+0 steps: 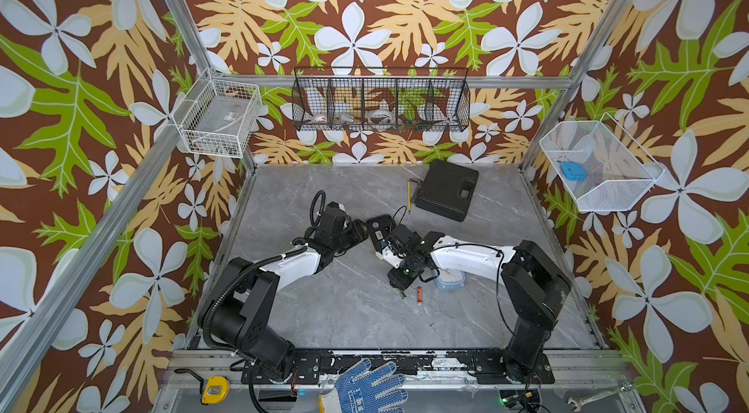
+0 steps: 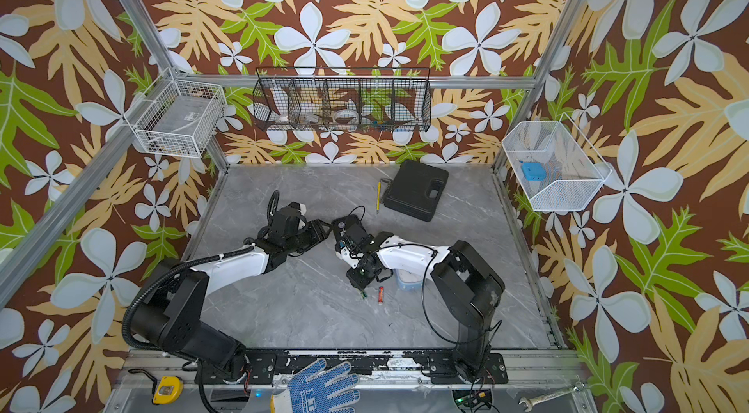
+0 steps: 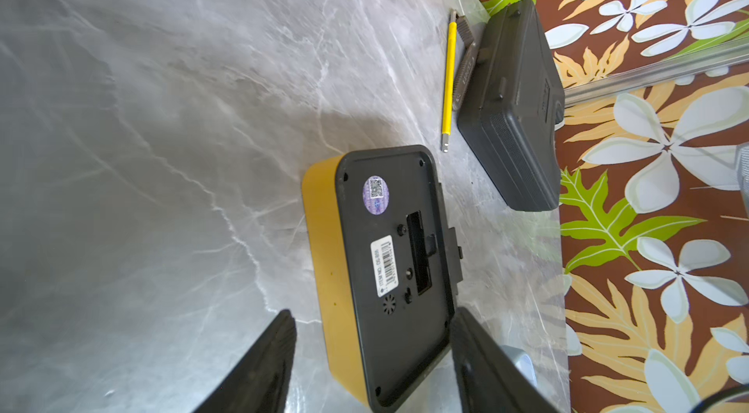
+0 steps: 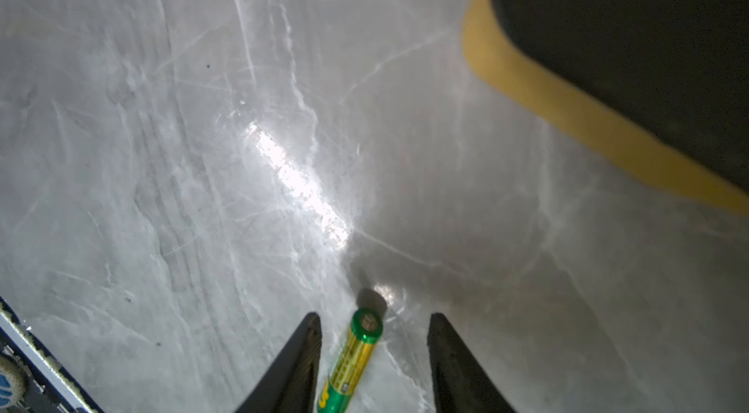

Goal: Insert the battery into the alarm
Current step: Pick up the battery at the center of the board.

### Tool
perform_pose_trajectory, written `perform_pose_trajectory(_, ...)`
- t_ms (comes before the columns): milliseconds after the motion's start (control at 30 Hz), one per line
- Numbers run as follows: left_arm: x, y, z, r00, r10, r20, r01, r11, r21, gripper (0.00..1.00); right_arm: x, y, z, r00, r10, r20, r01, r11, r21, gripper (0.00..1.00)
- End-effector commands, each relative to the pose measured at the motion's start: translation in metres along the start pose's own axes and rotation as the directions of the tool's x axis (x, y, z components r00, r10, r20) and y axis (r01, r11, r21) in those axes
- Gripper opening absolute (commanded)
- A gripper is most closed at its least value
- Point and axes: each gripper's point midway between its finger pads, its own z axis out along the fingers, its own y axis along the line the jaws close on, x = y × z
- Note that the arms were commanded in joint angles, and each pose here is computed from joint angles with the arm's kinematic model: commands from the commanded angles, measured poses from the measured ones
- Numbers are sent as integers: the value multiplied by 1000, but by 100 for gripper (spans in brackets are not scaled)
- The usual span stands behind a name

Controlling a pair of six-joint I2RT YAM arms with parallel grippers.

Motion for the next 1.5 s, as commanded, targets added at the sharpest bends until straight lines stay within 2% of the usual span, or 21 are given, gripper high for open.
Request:
perform_pose_trajectory(0, -2, -1, -3, 1000, 30, 6, -30, 1000, -5, 63, 4, -10, 1, 999, 17, -32, -15, 998, 64, 46)
perform_pose_trajectory(233, -3, -2, -6, 998, 56, 12, -56, 998, -12, 63, 7, -14, 9, 996, 36, -87, -28, 995, 92, 41)
perform_pose_trajectory(633, 0, 4, -9, 999, 48, 17, -48, 999, -18, 63, 25, -5, -5, 982, 120, -142, -109, 990, 84, 43)
perform_pose_trajectory(933, -3, 0, -15, 997, 63, 33, -62, 998, -13, 63, 28, -1, 7, 974, 131, -187, -121, 991, 64, 35)
perform_pose_trajectory(1133, -5, -2, -21, 996, 72, 48, -71, 997, -9, 63, 28, 1, 14, 969, 133, -208, -125, 991, 51, 21)
perform_pose_trajectory(1200, -6, -5, -24, 994, 89, 57, -89, 996, -2, 63, 27, 0, 14, 970, 132, -205, -123, 991, 56, 16)
perform_pose_trajectory(1333, -8, -18, -32, 982, 175, 74, -177, 984, 22, 64, 23, 0, 11, 971, 128, -204, -120, 992, 48, 11)
perform_pose_trajectory(1467, -6, -38, -45, 935, 333, 119, -338, 941, 21, 64, 9, -3, -5, 969, 187, -162, -196, 980, -38, 9)
